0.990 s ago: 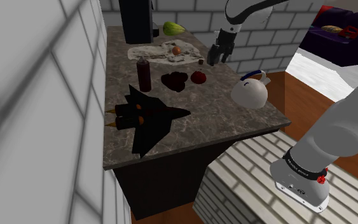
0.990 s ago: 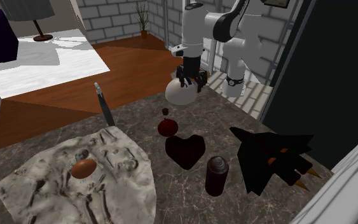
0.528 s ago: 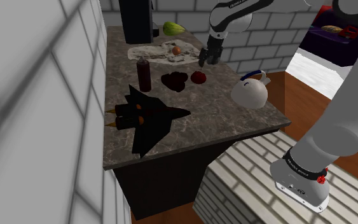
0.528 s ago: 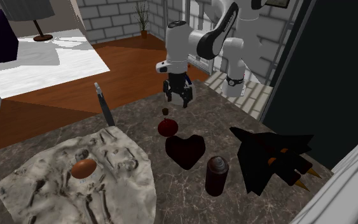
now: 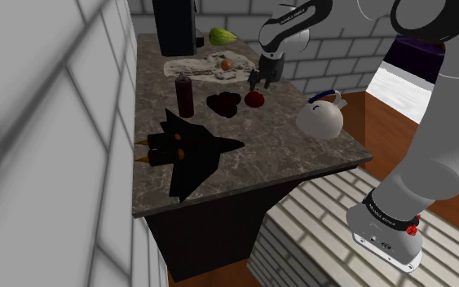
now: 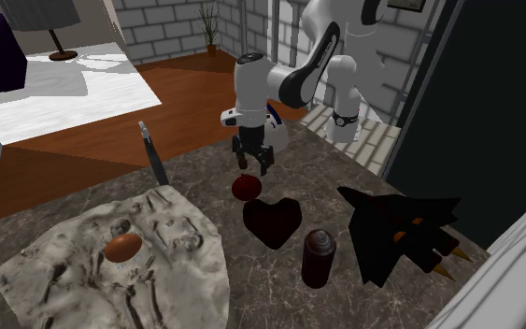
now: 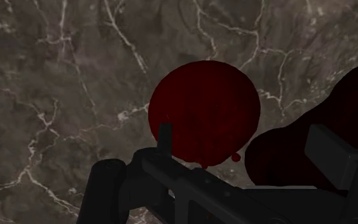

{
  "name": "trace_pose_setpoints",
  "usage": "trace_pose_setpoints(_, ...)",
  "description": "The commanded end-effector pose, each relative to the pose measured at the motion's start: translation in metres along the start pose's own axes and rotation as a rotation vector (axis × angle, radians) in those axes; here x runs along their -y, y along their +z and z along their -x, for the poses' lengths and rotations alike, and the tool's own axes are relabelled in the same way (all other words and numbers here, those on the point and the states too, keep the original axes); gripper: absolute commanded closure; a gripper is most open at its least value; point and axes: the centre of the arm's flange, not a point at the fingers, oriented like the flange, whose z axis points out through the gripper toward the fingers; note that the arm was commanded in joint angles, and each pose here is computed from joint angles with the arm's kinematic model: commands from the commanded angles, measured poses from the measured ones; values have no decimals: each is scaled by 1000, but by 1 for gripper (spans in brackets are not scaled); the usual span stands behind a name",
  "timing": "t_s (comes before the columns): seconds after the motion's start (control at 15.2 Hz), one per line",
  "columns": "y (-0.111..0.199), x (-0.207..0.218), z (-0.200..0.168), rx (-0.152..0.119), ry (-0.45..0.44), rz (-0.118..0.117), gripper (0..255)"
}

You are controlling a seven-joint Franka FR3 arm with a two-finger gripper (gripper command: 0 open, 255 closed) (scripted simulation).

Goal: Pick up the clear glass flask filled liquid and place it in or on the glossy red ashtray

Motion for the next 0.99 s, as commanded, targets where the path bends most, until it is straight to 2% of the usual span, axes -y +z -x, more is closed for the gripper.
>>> trace_pose_setpoints(0.0, 10, 0, -1, -1, 0, 0, 0)
trace_pose_setpoints(0.59, 13, 0, -1, -1, 0, 0, 0)
trace_pose_setpoints(0.66, 13, 0, -1, -1, 0, 0, 255)
trace_pose_setpoints(0.92, 13, 0, -1, -1, 0, 0, 255)
